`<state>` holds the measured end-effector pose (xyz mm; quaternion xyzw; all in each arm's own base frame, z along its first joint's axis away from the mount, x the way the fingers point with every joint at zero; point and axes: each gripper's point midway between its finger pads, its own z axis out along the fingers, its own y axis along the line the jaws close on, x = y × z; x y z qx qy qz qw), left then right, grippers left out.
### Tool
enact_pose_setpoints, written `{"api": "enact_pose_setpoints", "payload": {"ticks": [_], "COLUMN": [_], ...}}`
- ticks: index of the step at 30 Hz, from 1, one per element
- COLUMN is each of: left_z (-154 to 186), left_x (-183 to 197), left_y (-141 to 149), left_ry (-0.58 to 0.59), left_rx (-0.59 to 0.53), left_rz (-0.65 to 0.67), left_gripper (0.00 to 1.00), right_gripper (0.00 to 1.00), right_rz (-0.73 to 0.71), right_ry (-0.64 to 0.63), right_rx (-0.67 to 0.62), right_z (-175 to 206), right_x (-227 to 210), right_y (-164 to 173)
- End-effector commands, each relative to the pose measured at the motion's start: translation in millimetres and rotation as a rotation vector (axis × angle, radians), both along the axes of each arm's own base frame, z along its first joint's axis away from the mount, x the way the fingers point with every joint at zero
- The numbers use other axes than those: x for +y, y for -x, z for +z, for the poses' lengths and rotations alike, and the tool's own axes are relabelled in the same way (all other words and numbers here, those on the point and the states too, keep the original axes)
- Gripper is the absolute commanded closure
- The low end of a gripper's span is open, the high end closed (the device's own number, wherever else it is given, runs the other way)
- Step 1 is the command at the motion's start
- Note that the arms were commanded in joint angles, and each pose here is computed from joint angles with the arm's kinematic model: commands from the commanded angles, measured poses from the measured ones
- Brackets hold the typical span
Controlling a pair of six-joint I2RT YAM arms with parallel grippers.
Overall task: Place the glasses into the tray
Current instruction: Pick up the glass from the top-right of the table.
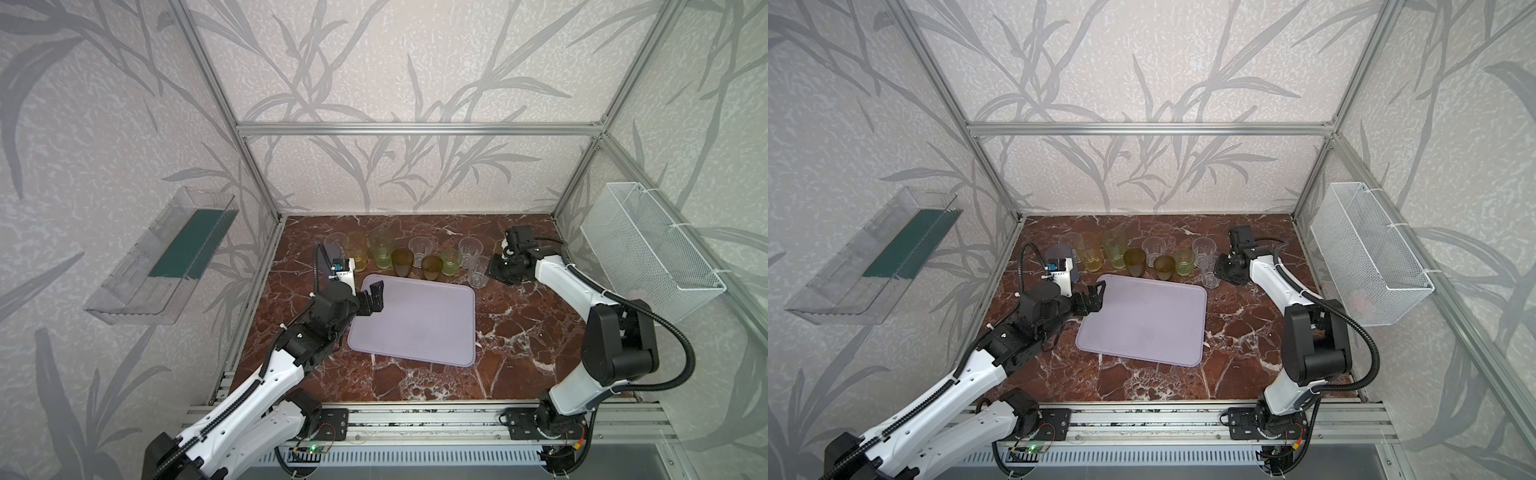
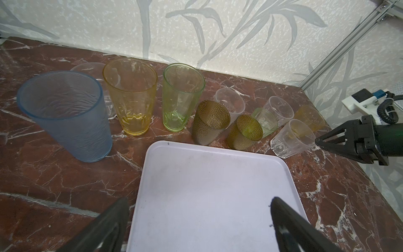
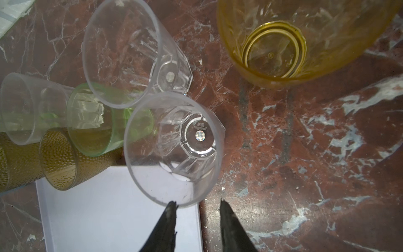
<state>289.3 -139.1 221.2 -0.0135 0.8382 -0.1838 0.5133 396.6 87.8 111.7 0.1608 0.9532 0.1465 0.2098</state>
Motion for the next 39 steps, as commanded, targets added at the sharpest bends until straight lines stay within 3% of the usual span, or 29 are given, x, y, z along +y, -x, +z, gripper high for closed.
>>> {"api": "enact_pose_setpoints", "payload": {"ticks": [1, 39], "left_z": [3.6, -7.0], "left_x": [2.3, 23.6], "left_y": [1.9, 15.6], "left_ry": [0.019, 0.003], "left_rx": [-0.017, -0.016], "left_rz": [0.012, 0.076], "left_gripper": [0.01, 0.01], "right_gripper": [0.7, 0.82], "right_rz": [-0.023, -0.045], "right_ry": [0.018, 0.083], "right_rx": [-0.019, 0.0], "right_z": [3.0, -12.4], "right_x": [-2.5, -11.9], "right_y": [-9.2, -10.9]}}
